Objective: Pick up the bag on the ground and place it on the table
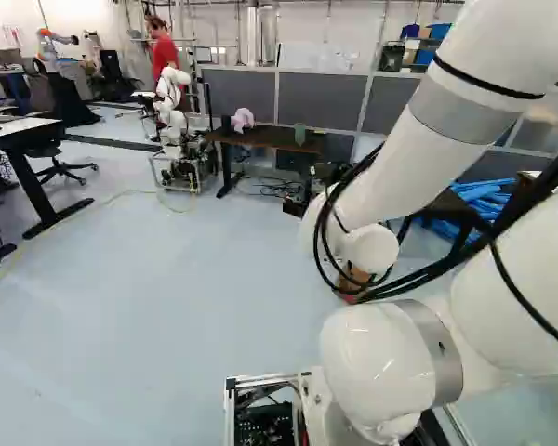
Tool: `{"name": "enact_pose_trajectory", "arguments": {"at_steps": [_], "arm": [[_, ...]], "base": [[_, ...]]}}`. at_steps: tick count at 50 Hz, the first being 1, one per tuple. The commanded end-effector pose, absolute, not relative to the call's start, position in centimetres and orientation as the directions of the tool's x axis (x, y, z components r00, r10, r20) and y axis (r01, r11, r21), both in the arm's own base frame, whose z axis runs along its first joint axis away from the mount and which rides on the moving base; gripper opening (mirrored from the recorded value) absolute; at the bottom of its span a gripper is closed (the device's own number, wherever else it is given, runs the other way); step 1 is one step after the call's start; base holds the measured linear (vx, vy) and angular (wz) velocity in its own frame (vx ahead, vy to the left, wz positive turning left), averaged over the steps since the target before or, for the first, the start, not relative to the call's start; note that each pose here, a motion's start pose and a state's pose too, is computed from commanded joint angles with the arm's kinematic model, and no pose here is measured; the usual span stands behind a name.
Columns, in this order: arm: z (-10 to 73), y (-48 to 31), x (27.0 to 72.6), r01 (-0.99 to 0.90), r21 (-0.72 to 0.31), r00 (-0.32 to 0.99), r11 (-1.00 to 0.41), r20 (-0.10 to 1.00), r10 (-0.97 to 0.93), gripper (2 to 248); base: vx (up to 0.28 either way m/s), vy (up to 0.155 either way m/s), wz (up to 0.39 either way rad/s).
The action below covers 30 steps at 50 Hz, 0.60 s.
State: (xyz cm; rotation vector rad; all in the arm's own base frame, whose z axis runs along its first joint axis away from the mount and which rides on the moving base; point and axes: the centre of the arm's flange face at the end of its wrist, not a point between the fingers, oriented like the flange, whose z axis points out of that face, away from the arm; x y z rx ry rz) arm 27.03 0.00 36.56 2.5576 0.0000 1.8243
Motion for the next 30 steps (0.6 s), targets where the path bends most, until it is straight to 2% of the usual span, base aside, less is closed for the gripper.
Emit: {"name": "enact_pose_trajectory", "arguments": {"at_steps": [30], "arm": [[36.56,0.0,27.03,0.0,0.0,0.326,-1.0,0.946,0.0,247]], "base": [[0.015,0.006,0.012]]}}
